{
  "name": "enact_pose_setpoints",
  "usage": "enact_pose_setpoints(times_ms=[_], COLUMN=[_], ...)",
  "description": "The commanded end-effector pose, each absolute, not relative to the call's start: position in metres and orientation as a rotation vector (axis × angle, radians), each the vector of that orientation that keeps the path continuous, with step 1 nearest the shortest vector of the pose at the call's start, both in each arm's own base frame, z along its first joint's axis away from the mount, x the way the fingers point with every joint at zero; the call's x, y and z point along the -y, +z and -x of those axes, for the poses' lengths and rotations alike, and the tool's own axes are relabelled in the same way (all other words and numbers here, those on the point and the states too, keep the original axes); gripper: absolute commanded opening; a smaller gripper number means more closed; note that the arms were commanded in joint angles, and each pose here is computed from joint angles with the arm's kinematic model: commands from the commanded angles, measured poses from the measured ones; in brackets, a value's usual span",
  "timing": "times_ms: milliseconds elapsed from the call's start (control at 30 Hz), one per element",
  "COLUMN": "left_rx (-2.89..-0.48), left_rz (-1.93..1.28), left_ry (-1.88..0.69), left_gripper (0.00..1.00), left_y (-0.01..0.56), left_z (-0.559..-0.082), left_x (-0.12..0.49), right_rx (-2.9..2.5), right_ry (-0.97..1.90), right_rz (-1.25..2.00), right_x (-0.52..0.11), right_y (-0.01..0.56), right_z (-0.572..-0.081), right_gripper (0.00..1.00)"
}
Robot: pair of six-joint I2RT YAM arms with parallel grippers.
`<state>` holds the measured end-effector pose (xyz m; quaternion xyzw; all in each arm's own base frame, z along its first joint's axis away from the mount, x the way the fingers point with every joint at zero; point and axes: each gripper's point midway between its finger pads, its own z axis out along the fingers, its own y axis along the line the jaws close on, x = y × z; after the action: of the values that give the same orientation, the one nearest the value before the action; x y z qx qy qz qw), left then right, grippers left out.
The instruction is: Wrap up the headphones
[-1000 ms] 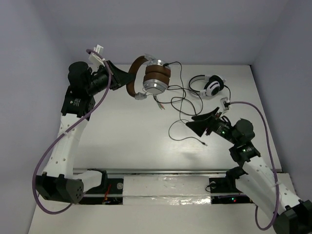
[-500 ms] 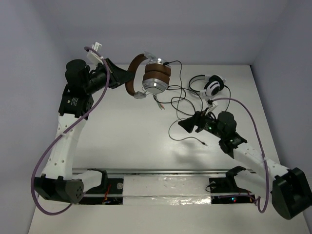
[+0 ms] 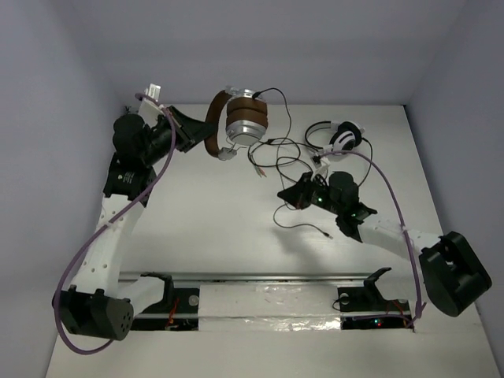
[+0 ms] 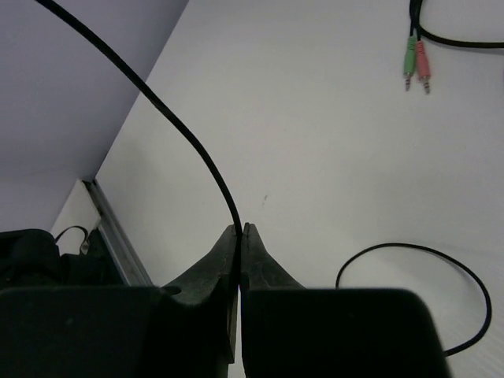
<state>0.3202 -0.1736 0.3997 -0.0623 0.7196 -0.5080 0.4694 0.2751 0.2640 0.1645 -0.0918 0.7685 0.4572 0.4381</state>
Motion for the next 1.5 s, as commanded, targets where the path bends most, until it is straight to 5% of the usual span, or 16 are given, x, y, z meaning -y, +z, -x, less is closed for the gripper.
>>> enact_pose_setpoints(times_ms=[0, 200, 600, 900, 1467], left_rx=[-1.630, -1.576, -1.779, -2.018, -2.139], left_rz=[0.327, 0.517, 0.545, 0.260, -0.141], left_ry=[-1.344, -1.197, -0.699, -0.498, -0.510], left_gripper=[0.00, 0.00, 0.00, 0.00, 0.00], left_y=[0.399, 0.357, 0.245, 0.175, 0.209], left_z=[-0.326, -0.334, -0.325, -0.293, -0.241], left_x=[0.166, 0.159, 0.160, 0.189, 0.202], right_rx=[-1.894, -2.074, -2.267, -2.268, -2.125], right_ry=[1.104, 0.907, 0.728, 0.604, 0.344], right_rz=[0.163, 0.159, 0.492, 0.583, 0.632], right_x=[-0.285, -0.300, -0.299, -0.281, -0.252], right_y=[0.187, 0.165, 0.188, 0.221, 0.296], right_z=[-0.293, -0.274, -0.141, -0.140, -0.180], right_gripper=[0.00, 0.00, 0.00, 0.00, 0.00])
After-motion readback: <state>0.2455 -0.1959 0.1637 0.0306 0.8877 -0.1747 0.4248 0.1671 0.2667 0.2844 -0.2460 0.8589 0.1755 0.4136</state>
